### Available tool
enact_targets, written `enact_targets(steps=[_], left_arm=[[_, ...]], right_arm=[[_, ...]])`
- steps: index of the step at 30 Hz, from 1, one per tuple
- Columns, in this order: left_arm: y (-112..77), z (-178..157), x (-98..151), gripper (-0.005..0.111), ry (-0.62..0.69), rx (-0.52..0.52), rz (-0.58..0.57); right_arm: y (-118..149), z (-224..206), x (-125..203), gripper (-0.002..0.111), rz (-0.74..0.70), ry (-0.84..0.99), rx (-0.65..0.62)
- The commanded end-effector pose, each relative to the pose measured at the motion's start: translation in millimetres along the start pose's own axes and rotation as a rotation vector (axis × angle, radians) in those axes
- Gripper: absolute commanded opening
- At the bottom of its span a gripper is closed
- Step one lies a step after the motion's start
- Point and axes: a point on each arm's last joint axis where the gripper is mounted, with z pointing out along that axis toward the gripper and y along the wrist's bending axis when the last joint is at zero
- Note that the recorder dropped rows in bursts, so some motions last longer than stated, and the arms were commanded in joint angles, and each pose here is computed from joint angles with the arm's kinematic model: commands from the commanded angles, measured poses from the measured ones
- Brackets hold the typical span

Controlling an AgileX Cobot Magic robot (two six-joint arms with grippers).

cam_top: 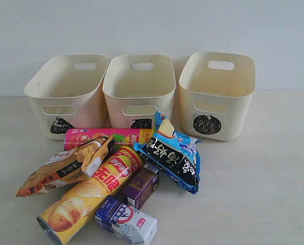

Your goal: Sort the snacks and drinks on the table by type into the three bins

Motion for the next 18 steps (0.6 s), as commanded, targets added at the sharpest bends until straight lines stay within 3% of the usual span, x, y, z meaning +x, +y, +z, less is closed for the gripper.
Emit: enact_targets(steps=[1, 7, 11, 18], left_arm=[[0.2, 0.0, 0.4, 0.004, -0.005, -0.003, -0.003], [0.2, 0.0, 0.4, 0.004, -0.005, -0.003, -0.003], [0.2, 0.0, 0.4, 0.004, -0.005, -0.003, -0.003], [0.2, 0.0, 0.4, 0.004, -0.005, -0.003, -0.003]], right_arm=[[-2.4, -2.9, -20.5, 0.000, 0.230, -0.231, 0.000], [-3.2, -5.2, -29.7, 0.000, 0.296, -0.315, -0.011], [-4.0, -2.4, -54.6, 0.000, 0.289, -0.349, -0.012], [-5.3, 26.1, -100.7, 0.000, 0.161, -0.336, 0.013]])
